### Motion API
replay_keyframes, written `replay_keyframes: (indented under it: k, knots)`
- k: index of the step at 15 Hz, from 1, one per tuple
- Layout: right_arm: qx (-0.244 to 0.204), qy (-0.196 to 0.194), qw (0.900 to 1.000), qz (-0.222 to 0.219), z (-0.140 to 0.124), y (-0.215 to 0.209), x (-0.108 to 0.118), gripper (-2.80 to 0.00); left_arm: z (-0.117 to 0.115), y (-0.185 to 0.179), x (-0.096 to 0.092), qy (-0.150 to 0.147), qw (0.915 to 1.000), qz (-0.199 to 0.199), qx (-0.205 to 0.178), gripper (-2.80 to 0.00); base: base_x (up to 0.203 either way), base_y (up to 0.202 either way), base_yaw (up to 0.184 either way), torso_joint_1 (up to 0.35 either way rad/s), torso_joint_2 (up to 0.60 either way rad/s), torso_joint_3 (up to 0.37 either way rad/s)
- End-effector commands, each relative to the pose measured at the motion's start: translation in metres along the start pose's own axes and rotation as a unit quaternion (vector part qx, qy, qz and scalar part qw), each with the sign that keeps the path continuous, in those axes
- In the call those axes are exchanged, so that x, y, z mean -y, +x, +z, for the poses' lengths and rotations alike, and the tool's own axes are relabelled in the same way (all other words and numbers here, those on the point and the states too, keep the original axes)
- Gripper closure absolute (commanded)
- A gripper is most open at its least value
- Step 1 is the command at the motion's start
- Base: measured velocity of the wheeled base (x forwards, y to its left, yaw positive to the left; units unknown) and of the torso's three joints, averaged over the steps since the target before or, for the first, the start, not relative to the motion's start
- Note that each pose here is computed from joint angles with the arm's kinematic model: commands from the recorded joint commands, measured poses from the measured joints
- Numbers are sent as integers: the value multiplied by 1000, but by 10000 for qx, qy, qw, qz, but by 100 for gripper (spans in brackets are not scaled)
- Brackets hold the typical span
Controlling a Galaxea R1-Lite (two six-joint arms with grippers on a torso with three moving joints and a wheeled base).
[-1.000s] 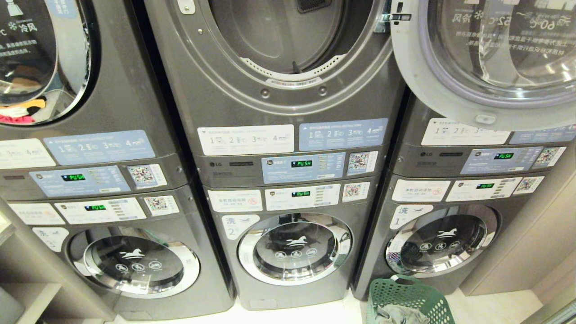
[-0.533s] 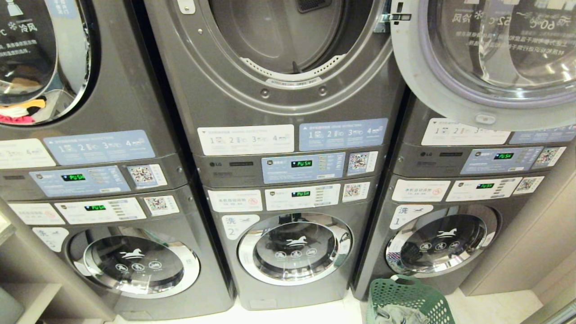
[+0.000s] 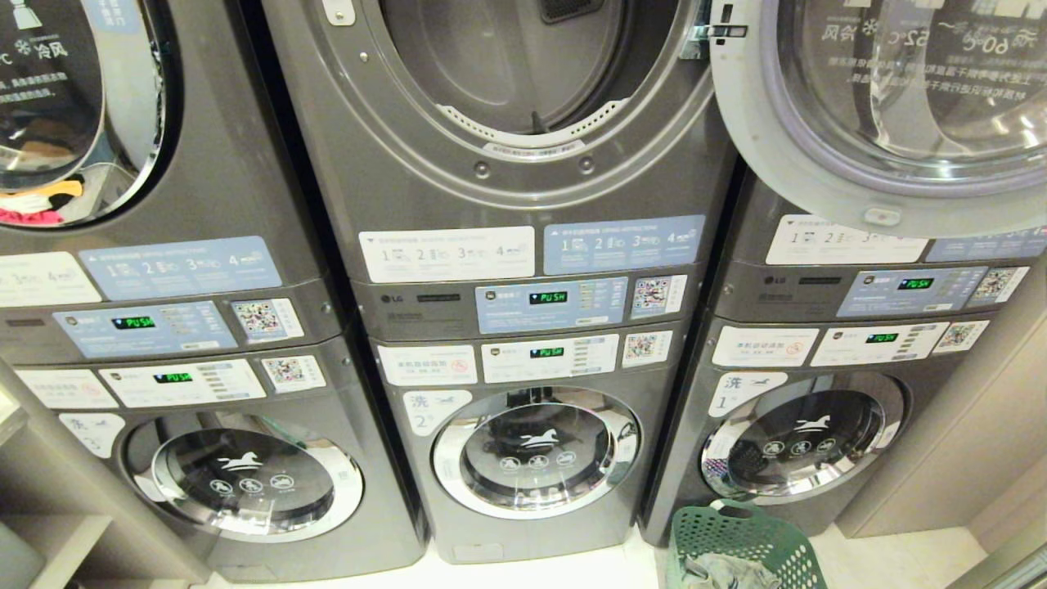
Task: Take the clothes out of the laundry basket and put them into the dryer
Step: Take the clothes out of the basket
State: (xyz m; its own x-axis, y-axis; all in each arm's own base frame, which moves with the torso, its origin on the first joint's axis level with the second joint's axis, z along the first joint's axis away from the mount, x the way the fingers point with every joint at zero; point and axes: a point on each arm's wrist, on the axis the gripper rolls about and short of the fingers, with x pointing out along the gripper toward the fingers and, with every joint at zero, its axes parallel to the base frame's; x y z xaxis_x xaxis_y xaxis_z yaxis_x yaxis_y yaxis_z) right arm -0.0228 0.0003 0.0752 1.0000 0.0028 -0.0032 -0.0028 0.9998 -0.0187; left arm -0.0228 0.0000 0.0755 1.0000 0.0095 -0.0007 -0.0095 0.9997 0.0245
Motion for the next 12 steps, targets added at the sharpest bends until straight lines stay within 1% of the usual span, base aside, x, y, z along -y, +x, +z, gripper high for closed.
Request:
replay_keyframes:
  k: [1, 6, 12]
  knots:
    - [-7, 2, 10000, 2, 0, 0, 0, -280, 0, 0, 0, 8, 10000, 6, -1, 0, 0, 0, 0, 0, 0, 0]
    - [1, 32, 10000, -6, 0, 0, 0, -280, -1, 0, 0, -23, 10000, 6, -12, 0, 0, 0, 0, 0, 0, 0]
    - [1, 32, 10000, -6, 0, 0, 0, -280, 0, 0, 0, 31, 10000, -2, -7, 0, 0, 0, 0, 0, 0, 0]
